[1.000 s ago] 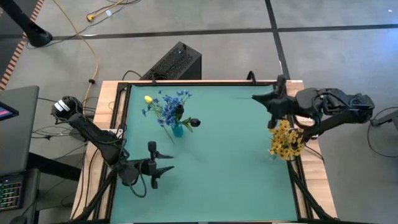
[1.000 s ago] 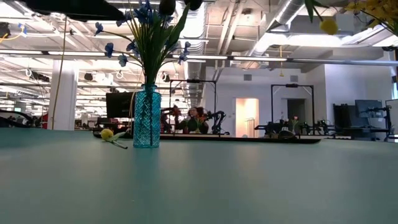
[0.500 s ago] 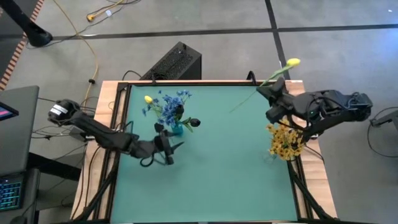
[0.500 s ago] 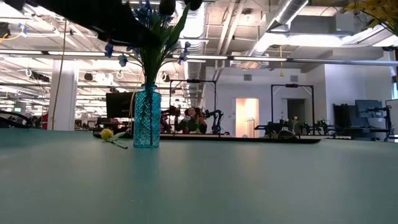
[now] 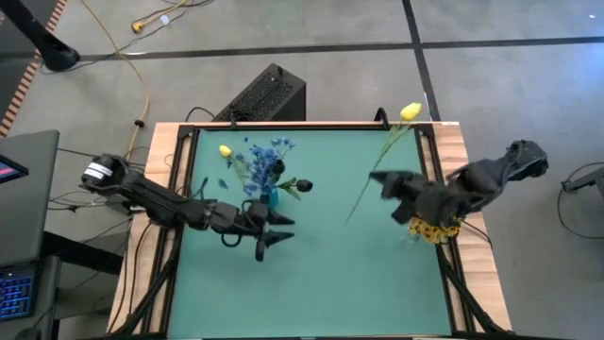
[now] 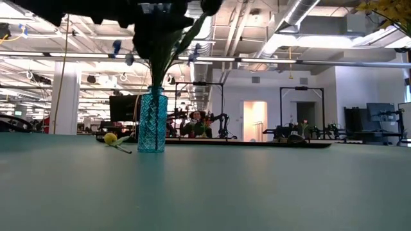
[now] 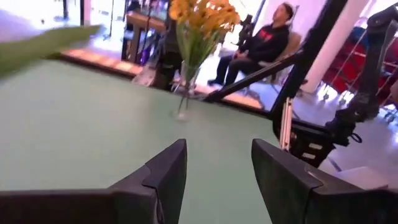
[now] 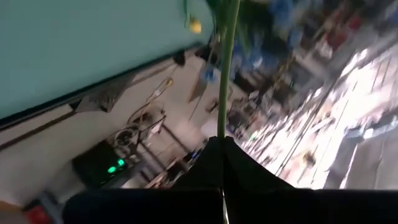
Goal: Sort flowers into vase by color
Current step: Put the right yellow flower into the transparent vase
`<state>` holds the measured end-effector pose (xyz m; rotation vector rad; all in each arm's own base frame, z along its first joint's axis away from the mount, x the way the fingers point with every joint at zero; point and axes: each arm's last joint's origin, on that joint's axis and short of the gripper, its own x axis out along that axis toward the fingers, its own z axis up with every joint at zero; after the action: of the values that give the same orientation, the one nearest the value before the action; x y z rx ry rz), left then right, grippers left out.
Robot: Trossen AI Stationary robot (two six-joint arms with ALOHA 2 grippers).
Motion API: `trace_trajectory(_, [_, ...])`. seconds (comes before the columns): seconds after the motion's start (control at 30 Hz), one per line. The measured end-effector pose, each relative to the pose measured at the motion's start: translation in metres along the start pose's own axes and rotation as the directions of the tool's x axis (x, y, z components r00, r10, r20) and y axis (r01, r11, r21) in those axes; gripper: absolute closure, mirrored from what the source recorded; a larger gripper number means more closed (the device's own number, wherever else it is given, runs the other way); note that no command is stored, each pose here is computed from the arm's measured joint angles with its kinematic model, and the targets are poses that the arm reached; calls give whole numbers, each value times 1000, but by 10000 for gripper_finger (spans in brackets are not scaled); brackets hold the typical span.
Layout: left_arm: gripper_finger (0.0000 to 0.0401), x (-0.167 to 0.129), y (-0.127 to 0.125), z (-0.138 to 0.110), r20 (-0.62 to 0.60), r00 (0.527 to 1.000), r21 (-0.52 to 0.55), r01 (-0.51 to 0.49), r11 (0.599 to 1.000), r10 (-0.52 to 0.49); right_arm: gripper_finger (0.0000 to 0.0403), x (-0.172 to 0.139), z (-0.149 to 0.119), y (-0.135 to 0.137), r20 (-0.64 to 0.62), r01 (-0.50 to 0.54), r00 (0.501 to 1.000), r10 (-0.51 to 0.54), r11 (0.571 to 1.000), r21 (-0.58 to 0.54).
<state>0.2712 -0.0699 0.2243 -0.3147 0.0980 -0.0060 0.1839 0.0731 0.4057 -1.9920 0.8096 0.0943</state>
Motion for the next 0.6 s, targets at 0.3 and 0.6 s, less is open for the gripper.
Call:
trace_trajectory(0.3, [232, 30, -32, -18, 9, 1000, 122, 5, 993, -6, 383, 5, 60, -8, 51, 1, 999, 12, 973, -231])
trace_trajectory(0.6, [232, 24, -96, 1, 19, 990, 302, 130, 944, -143, 383, 15, 112, -6, 79, -22, 996, 51, 943, -333])
